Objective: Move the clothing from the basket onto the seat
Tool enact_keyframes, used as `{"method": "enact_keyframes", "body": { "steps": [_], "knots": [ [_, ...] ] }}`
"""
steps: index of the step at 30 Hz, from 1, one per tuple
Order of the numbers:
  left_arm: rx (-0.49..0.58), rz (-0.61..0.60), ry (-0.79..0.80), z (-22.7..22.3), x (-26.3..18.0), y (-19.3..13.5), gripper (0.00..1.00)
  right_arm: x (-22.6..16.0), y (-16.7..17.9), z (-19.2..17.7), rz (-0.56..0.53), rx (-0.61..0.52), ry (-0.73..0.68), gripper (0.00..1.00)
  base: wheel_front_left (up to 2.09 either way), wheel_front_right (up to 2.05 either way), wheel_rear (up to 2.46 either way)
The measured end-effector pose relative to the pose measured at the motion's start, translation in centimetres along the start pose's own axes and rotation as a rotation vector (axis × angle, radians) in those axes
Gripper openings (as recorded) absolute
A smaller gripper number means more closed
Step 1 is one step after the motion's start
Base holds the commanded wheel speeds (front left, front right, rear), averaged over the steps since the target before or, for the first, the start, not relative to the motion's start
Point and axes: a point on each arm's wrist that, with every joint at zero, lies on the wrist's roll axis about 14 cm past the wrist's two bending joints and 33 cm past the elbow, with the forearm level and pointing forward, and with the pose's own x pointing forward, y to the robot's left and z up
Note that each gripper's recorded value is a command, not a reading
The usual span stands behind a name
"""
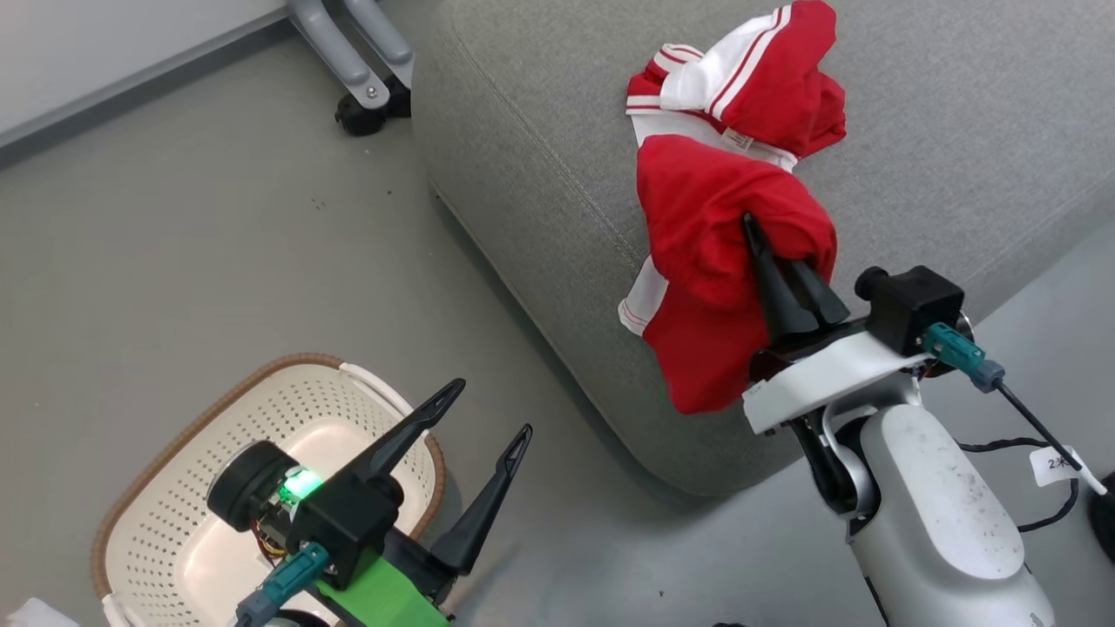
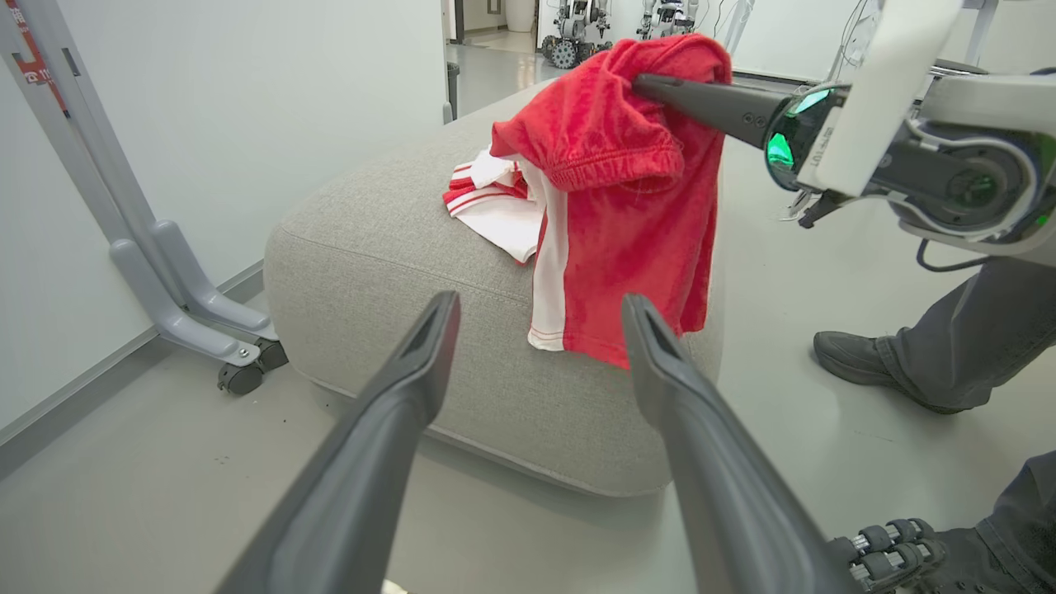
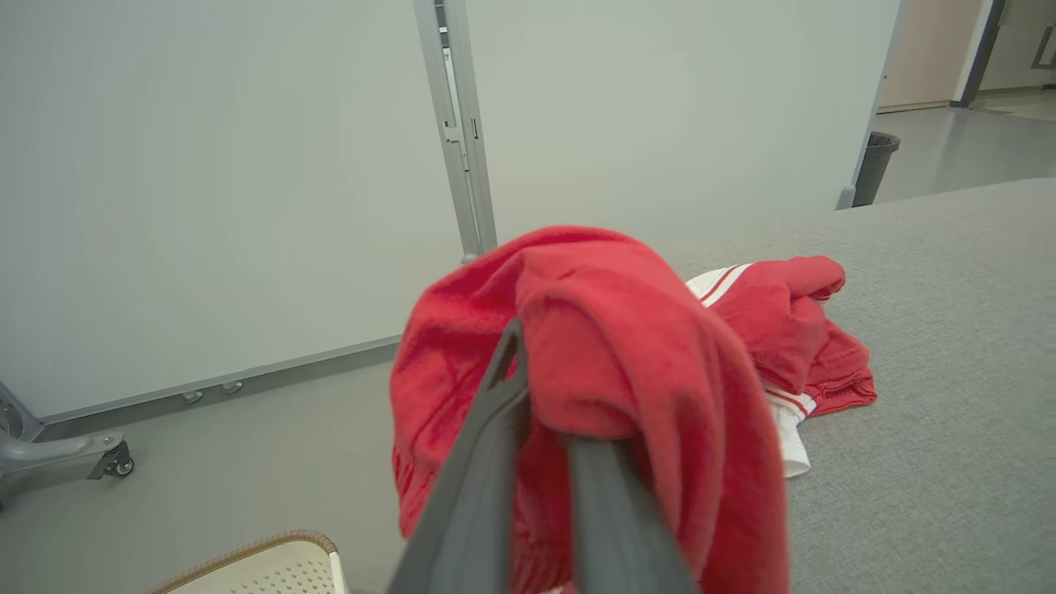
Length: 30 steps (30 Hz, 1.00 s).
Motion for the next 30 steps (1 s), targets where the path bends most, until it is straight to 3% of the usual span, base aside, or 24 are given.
{"method": "enact_keyframes", "body": {
  "steps": [5,22,25,30],
  "knots": [
    [-0.014,-0.02,0.005,-0.7,0.5,0.8,1.0,1.1,-2.1,0.5,-0.057,-0.034,-0.012,0.0,0.0,0.0,0.0],
    [0.007,0.026,-0.056,-1.2,0.9,7.1,1.0,11.9,-9.7,10.6,-0.182,-0.254,-0.219,0.0,0.0,0.0,0.0],
    [0.009,0.046,-0.063,-1.6,0.6,8.5,1.0,13.9,-10.2,9.9,-0.193,-0.265,-0.198,0.0,0.0,0.0,0.0],
    [-0.002,0.088,-0.053,-3.3,-0.1,10.7,1.0,16.3,-11.0,4.3,-0.21,-0.264,-0.064,0.0,0.0,0.0,0.0]
  ]
}}
